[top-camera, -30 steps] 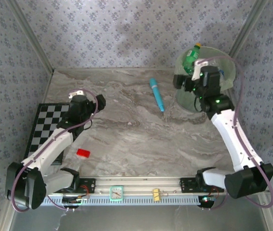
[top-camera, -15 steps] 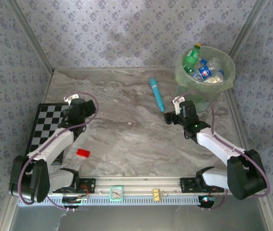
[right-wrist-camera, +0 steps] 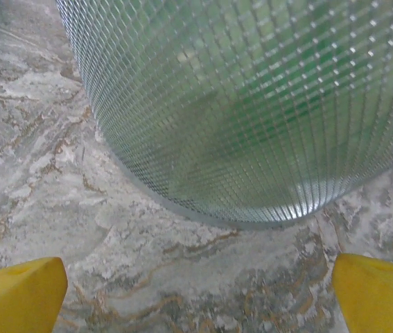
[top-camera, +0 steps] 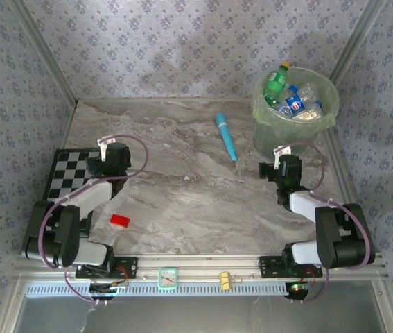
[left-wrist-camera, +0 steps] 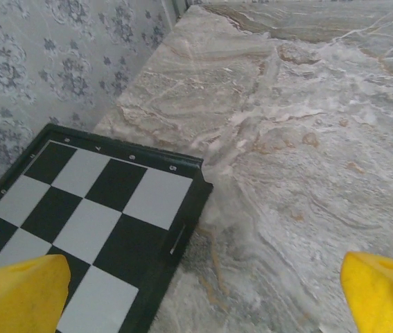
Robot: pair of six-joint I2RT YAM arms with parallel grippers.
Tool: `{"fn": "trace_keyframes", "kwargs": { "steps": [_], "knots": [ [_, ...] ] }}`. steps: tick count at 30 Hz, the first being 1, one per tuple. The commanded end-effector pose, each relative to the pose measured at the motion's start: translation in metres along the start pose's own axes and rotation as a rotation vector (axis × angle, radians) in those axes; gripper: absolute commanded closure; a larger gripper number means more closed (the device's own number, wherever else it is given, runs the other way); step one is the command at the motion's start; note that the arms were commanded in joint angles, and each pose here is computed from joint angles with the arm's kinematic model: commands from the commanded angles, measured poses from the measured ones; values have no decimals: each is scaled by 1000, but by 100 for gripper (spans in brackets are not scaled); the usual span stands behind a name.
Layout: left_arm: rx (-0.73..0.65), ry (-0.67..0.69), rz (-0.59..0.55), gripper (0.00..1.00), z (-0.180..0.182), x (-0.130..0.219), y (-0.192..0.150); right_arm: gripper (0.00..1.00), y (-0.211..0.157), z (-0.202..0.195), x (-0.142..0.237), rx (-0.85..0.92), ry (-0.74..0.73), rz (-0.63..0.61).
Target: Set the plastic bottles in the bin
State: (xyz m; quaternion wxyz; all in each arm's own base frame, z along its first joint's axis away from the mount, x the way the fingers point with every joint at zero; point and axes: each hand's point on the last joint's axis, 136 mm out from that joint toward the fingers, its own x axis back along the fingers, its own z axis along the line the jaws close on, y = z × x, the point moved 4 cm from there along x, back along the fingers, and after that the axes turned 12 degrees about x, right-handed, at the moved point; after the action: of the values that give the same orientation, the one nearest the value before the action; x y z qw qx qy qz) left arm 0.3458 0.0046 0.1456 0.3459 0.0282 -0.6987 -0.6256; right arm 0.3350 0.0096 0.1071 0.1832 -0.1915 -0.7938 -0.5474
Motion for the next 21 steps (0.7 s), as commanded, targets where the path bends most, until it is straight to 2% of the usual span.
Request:
{"fn": "trace_keyframes", "kwargs": {
  "steps": [1,5,9,10,12,16,18,19,21],
  "knots": [
    [-75,54,-28,0,3,-9,-3,0,23,-7,-9,12,-36,-79],
    [-126,-1,-58,0,-6,-14,-10,0,15,-15,-22,-19,-80,-54],
    [-149,-142,-154,0,-19,-15,-13,0,-7,-30,-21,-144,-79,-115],
    [-140,-138,-151,0,-18,-17,-13,0,-8,-31,-21,-153,-74,-148],
    [-121,-193,-134,0,-17,-16,-15,0,-8,-30,-21,-144,-62,-111],
    [8,-258,-173,0,4,-13,-19,0,-6,-29,-22,-134,-74,-122],
    [62,-272,-142,0,13,-22,-29,0,-6,-29,-22,-133,-75,-118],
    [62,-284,-185,0,10,-26,-27,0,-6,-28,-22,-133,-76,-118],
    [26,-280,-98,0,6,-26,-30,0,-7,-28,-22,-133,-73,-118]
  ]
}}
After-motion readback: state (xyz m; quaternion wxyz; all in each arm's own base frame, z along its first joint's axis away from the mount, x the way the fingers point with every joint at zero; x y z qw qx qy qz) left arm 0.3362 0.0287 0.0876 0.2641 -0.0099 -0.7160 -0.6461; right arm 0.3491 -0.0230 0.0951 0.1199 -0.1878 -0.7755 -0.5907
